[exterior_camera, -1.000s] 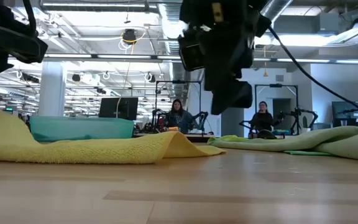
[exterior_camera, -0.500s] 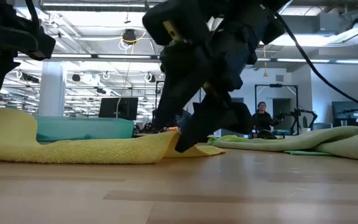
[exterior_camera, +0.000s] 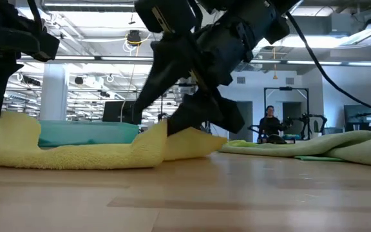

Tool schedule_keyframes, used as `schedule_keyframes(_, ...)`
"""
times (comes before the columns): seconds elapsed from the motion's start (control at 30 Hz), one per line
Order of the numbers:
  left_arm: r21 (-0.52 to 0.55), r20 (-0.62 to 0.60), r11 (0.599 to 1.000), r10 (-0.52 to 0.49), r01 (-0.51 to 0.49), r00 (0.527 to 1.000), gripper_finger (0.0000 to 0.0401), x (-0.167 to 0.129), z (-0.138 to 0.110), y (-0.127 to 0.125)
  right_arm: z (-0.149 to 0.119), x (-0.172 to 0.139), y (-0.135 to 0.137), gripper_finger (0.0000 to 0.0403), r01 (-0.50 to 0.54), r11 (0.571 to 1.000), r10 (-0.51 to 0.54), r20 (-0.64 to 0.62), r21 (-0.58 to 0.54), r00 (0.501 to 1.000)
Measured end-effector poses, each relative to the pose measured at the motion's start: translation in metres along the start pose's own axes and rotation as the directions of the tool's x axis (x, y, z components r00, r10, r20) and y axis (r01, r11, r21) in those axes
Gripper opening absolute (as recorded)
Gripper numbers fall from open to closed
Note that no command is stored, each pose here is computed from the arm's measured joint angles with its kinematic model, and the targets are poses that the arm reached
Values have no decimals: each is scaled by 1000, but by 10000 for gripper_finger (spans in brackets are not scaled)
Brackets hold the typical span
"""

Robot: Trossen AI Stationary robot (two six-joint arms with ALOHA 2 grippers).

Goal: Fold microfiber towels
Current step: Fold the yellow microfiber towel

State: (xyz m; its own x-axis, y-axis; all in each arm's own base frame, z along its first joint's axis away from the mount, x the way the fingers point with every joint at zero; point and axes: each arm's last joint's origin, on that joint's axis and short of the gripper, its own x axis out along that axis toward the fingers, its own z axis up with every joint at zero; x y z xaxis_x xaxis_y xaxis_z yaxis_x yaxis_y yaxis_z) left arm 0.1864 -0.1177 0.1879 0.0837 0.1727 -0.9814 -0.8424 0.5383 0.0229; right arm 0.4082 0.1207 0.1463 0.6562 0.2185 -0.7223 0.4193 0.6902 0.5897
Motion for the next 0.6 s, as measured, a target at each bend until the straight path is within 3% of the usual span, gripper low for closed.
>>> schedule_keyframes(0.23, 0, 0, 1000, 0, 0, 1000, 0, 0, 0, 0, -7, 13, -9, 221, 27, 999, -26, -38, 26, 999)
schedule_keyframes(0.37, 0, 0, 1000, 0, 0, 1000, 0, 0, 0, 0, -11, 21, -10, 221, -22, 999, 25, -100, 28, 995)
schedule_keyframes(0.6, 5, 0, 1000, 3, -3, 1000, 0, 0, 0, 0, -9, 21, -3, 220, -92, 996, 91, -76, -14, 993)
